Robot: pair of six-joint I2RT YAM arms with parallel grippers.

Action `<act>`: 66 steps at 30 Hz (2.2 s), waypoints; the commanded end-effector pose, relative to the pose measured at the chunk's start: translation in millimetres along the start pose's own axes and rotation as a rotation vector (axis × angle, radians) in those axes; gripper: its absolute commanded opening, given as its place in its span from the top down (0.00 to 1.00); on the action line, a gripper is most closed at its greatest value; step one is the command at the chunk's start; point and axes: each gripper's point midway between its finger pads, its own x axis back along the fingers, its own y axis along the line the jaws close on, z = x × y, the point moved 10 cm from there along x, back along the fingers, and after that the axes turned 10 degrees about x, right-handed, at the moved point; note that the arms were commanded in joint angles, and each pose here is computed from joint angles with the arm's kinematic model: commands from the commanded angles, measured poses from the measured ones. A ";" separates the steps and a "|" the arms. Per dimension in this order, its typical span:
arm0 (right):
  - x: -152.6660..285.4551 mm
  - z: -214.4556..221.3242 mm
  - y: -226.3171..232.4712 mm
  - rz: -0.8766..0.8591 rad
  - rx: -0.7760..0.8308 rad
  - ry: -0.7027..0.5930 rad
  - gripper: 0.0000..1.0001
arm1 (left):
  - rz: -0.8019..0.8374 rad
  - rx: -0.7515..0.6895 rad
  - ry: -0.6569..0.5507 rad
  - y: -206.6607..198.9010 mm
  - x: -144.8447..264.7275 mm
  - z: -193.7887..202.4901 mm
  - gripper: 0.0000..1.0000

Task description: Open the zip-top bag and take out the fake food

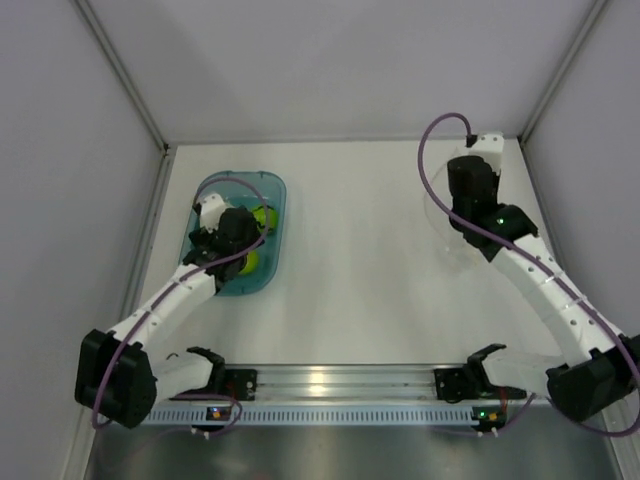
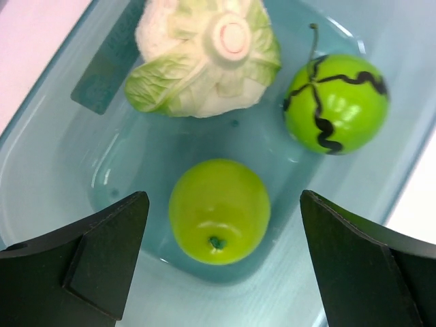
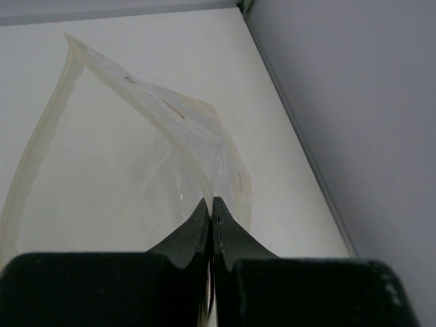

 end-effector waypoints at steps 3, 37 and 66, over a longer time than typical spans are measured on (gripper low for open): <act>-33.7 -25.5 -1.0 0.189 0.116 0.037 1.00 | 0.218 0.061 0.046 -12.7 35.1 -25.5 0.02; 26.8 -32.7 -5.4 -0.421 -0.166 -0.212 0.01 | 0.112 -0.034 -0.265 52.9 131.7 -108.5 0.02; 93.7 90.8 -64.6 -0.363 -0.202 -0.287 0.01 | 0.446 -0.093 -0.277 96.7 154.0 -62.4 0.02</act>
